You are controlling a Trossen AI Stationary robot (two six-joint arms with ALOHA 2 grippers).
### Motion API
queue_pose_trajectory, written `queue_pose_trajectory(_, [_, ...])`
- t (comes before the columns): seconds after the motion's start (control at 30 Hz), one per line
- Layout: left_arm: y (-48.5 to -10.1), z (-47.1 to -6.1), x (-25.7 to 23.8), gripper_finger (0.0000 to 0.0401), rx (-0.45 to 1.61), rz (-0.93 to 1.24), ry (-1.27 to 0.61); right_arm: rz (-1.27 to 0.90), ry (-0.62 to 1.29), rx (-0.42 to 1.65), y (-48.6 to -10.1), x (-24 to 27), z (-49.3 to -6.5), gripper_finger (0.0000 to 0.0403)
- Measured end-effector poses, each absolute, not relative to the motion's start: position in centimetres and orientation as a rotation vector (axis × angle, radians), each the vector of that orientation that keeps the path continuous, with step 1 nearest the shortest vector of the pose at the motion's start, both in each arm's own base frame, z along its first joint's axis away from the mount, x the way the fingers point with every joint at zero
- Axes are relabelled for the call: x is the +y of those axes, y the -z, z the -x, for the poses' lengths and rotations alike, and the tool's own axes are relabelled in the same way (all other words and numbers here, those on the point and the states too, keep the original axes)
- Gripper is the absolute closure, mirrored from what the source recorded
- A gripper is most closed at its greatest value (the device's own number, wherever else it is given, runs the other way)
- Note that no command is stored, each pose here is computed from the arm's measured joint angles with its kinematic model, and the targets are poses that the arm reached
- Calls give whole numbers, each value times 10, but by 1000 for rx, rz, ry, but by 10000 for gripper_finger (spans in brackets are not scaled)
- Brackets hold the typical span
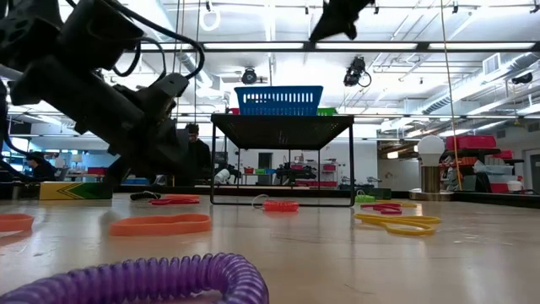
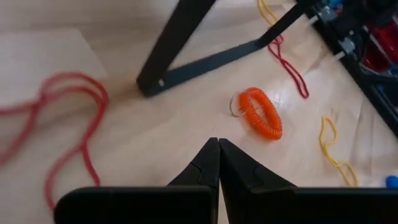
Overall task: Pick & Place Office Desk Supplies
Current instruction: Put the orange spring keychain into the blue bin on the shelf
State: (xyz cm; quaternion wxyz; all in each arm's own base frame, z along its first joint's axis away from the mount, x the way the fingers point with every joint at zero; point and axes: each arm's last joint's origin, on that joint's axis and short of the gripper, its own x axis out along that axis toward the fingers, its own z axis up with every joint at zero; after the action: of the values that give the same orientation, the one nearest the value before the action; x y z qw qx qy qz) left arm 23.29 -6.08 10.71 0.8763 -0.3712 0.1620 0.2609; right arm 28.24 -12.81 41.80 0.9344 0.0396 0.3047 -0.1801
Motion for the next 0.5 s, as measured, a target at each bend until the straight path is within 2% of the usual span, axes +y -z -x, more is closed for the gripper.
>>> queue_pose_trajectory(0.17, [-116, -211, -53, 397, 343, 671, -482, -70, 422, 612, -421, -90, -294, 388])
queue_pose_trajectory(0.3, [-124, -195, -50, 397, 367, 581, -346, -54, 443, 560, -422, -60, -303, 398])
queue_pose_trajectory(0.5, [-135, -187, -48, 378, 355, 507, -235, -107, 385, 447, -391, -21, -321, 396])
